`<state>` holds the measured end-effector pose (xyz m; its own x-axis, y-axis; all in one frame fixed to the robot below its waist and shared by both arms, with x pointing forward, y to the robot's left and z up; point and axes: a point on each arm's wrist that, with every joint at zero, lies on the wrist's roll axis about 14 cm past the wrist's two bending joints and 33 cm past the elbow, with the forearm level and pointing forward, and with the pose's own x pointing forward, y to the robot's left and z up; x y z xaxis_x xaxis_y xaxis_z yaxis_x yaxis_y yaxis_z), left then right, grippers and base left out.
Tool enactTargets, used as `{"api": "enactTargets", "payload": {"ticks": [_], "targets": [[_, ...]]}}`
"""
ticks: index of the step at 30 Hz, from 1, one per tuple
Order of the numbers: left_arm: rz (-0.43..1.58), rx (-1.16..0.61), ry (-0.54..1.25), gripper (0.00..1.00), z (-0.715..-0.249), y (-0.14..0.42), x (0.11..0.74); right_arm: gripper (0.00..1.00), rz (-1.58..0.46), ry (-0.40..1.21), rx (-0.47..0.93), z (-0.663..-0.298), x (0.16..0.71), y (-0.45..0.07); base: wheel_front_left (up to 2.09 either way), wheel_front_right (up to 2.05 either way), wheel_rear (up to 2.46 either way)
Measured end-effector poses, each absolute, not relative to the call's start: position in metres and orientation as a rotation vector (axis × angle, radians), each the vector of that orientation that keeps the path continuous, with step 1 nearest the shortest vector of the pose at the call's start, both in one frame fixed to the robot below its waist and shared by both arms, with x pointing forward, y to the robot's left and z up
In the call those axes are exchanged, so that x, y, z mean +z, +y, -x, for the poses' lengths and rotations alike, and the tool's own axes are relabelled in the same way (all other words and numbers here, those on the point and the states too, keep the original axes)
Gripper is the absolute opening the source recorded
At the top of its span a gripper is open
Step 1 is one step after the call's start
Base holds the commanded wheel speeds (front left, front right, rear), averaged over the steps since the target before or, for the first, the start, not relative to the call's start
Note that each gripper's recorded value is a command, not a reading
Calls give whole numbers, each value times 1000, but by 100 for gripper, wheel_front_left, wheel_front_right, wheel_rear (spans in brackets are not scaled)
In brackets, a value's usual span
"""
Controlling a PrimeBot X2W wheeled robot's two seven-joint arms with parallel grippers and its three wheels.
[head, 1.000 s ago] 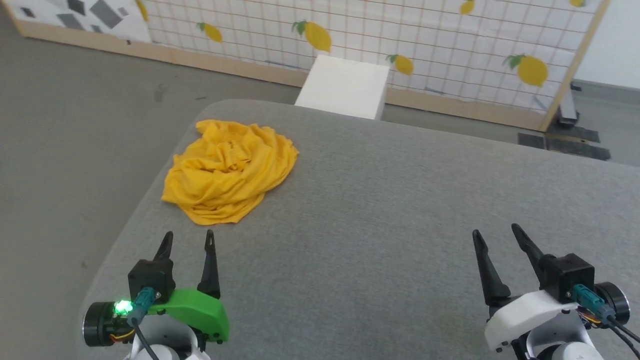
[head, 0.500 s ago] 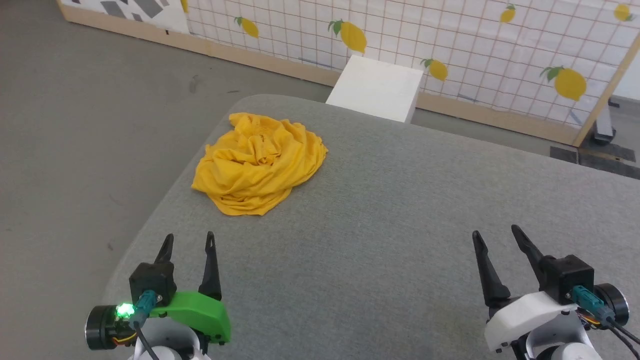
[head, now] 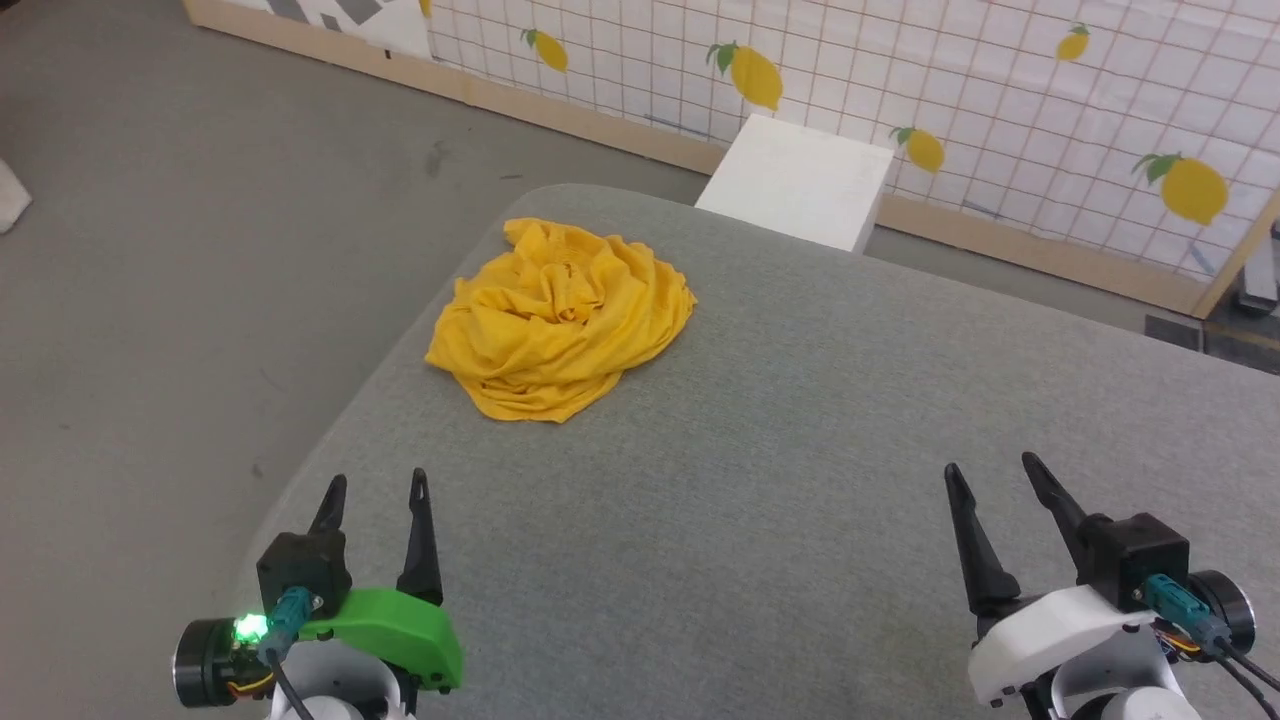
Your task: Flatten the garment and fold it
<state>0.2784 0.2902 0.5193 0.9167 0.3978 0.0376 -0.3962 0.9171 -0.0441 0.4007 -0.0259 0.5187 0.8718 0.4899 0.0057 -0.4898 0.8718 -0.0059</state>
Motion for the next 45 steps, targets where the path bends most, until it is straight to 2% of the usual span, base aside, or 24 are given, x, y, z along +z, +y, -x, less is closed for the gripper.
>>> {"api": "enactTargets", "payload": {"ticks": [29,37,45], "targets": [[61,531,-67,100,-248,318,517,100,-22,-15,615,-406,519,15,0,0,0],[66,428,-98,100,-305,327,553,100,-43,-34,627,-425,524,25,0,0,0],[119,339,20,100,-400,352,577,100,-73,-2,619,-452,504,28,0,0,0]]}}
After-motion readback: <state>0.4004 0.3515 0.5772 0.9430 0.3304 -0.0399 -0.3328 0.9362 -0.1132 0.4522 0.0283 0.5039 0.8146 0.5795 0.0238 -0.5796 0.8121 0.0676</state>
